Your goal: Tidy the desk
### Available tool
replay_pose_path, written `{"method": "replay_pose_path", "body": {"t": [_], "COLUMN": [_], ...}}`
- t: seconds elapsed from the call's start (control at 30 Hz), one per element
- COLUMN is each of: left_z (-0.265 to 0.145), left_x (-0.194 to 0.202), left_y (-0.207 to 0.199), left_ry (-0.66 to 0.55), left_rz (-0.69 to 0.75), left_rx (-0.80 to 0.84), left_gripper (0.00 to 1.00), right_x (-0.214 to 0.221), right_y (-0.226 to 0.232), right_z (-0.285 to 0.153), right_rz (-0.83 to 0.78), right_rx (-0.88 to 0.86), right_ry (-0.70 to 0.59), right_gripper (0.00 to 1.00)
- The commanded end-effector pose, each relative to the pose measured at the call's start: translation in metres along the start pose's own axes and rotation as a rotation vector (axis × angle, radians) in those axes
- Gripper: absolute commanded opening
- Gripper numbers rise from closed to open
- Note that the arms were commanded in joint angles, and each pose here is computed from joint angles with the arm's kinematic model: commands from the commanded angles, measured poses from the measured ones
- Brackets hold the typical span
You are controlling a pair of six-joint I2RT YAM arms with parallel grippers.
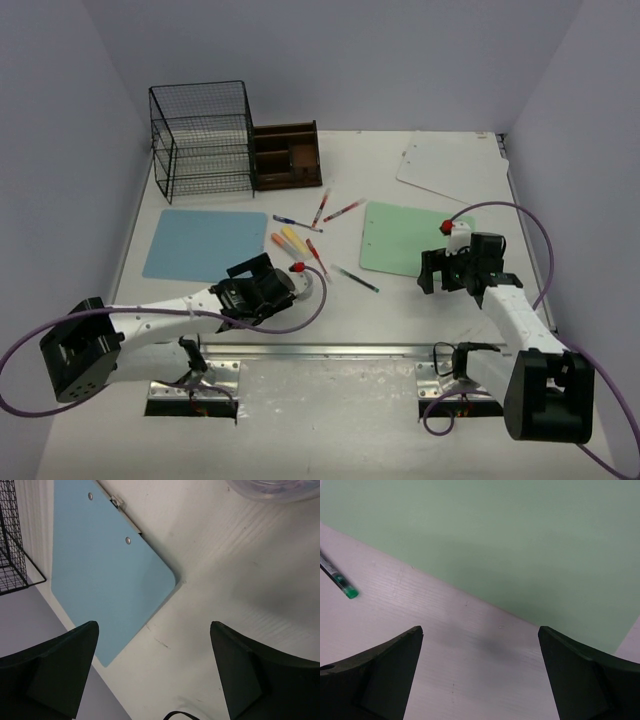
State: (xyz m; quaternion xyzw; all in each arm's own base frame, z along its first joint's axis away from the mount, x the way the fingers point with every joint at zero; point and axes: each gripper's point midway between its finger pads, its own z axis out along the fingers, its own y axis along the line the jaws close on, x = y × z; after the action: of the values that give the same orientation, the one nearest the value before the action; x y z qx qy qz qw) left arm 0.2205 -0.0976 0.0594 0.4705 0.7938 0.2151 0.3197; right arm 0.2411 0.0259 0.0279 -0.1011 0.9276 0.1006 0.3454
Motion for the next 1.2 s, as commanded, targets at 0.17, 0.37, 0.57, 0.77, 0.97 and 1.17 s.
{"method": "replay_pose_path", "body": {"t": [0.17,0.37,0.57,0.77,0.97,1.17], "left_z": [0.017,0.028,0.033,0.038,0.047,0.057], "left_x": [0.014,0.014,0.005,-0.011,-0.013,0.005], "left_y": [-0.014,-0.024,-0.031,-0.037,-0.043,-0.046], "left_ry": [0.090,0.119,0.051,-0.012,-0.014,0.015], "left_rz": [0.100,0.090,0.043,0.000,0.002,0.028], "left_rx": [-0.218,-0.224,-0.209,-0.183,-0.188,-0.193], "left_gripper": [0.90,0.83,0.83,0.84,0.84,0.82], "right_x": [-0.024,-0.024,-0.023,-0.020,-0.019,-0.017], "right_y": [-0.014,-0.016,-0.015,-0.016,-0.017,-0.017], "right_z": [0.000,0.000,0.001,0.002,0.002,0.002], "right_rz": [-0.019,-0.018,-0.018,-0.013,-0.011,-0.010], "right_rx": [0.050,0.056,0.051,0.050,0.056,0.057], "right_ry": [-0.053,-0.053,-0.051,-0.035,-0.032,-0.028], "right_gripper": [0.99,0.99,0.99,0.99,0.99,0.99]}}
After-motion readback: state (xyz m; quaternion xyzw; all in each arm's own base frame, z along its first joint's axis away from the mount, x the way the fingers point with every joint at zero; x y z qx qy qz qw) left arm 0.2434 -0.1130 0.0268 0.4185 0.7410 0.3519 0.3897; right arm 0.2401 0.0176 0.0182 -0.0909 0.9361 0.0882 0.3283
